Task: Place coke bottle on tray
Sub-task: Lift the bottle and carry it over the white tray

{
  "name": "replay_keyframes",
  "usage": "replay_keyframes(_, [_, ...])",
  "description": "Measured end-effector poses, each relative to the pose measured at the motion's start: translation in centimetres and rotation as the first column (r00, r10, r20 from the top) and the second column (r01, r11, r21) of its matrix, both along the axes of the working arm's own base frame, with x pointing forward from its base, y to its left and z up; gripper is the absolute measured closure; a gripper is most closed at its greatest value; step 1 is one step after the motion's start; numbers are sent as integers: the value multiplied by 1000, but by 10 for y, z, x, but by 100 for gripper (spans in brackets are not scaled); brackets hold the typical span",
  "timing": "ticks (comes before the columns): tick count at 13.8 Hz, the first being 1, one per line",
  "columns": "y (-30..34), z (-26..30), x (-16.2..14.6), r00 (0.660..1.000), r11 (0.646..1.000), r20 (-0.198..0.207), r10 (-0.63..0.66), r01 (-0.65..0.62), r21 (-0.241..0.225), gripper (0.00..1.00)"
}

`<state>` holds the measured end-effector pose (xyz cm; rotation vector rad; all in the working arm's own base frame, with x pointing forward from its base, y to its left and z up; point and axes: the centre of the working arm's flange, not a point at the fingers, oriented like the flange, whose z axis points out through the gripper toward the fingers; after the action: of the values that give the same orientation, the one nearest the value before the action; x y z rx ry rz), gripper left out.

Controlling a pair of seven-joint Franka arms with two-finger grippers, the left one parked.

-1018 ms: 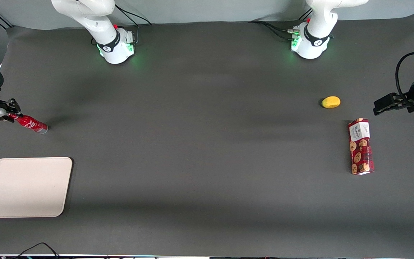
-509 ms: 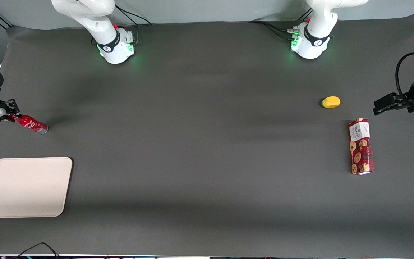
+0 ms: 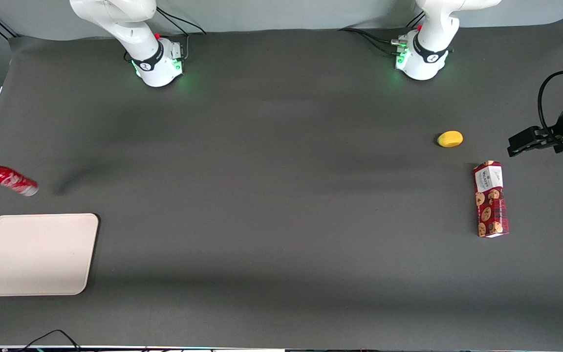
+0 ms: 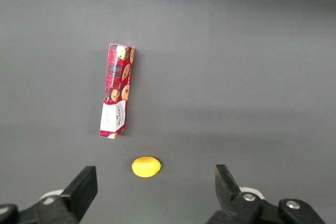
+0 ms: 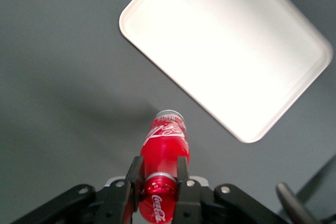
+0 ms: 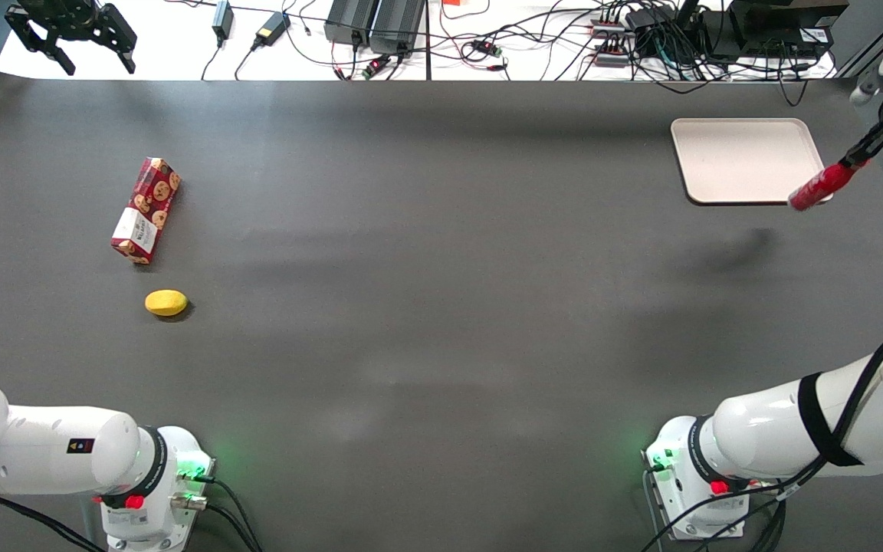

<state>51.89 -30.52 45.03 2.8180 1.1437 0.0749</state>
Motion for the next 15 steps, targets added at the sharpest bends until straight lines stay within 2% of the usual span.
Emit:
replay_keyframes(3, [-6,5,27,994,993,4,107,-107,-41,70])
replay_keyframes(6, [-23,-17,45,976,976,7,217,-217,-20,70])
replay_keyframes(9, [-55,-34,49,940,941,25,339,-338,-31,70])
replay_keyframes(13, [-102,-43,48,915,914,40,402,-399,-76,70])
replay_keyframes(15, [-114,-50,60,907,906,52,418,-413,-91,70])
